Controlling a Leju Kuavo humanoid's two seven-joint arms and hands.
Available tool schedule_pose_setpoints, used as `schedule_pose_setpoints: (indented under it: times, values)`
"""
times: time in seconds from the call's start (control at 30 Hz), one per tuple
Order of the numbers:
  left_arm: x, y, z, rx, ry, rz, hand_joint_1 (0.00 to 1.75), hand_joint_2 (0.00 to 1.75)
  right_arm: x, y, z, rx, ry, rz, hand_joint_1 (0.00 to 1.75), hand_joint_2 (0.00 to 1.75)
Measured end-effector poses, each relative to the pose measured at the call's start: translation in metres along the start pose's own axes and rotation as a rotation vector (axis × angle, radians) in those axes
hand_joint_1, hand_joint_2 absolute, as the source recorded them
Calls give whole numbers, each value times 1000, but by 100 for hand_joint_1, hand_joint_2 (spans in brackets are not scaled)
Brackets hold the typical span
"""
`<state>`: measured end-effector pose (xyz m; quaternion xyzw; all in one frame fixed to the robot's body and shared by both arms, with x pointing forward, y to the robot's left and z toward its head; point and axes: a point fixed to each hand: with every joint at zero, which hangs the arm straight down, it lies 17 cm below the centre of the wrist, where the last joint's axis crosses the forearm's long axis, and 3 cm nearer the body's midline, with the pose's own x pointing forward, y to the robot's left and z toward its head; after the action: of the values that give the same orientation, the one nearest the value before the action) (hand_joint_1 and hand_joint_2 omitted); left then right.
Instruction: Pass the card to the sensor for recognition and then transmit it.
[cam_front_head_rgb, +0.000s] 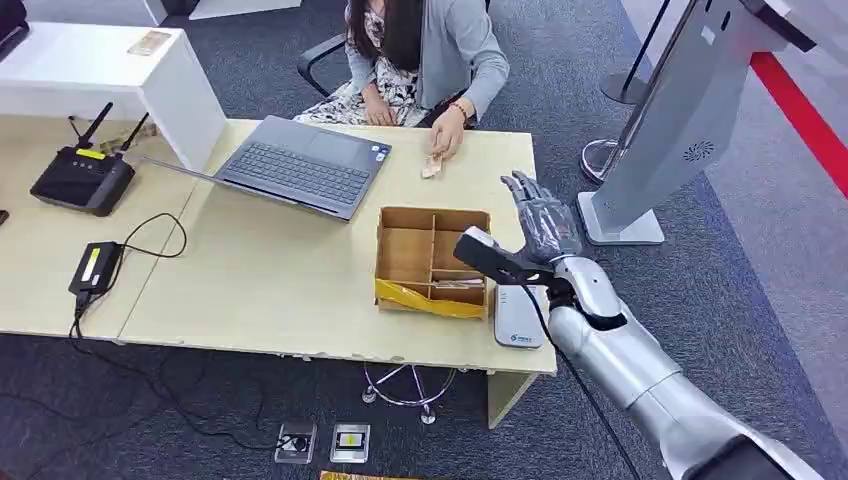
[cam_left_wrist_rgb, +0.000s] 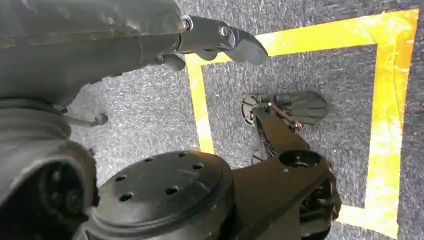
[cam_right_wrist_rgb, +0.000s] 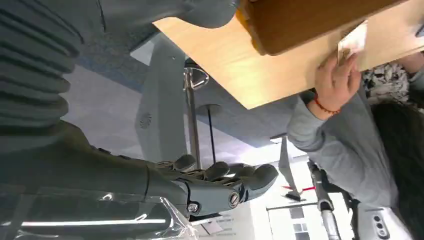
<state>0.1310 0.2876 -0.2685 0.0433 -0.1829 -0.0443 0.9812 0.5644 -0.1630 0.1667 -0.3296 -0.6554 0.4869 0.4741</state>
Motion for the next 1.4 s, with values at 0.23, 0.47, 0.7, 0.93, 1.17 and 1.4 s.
schedule_pose_setpoints:
  times: [0.23,0.47,0.7,0.93,1.17,1.4]
  values:
    - [-1,7,0,11,2,0,0,0,-6,-21,28,-18,41,-18,0,175]
    - [-1,12,-1,28,2,4,0,0,19,-48,68,-57,-13,-21,0,175]
    - [-4,17,-1,52,20,16,0,0,46,-38,97,-14,-39,33,0,175]
    - [-5,16,-2,67,32,19,0,0,57,-25,104,12,-58,117,0,175]
    - [-4,11,-2,52,32,11,0,0,71,-5,108,64,-68,206,0,175]
    - [-3,7,-1,41,30,4,0,0,90,9,110,86,-95,226,0,175]
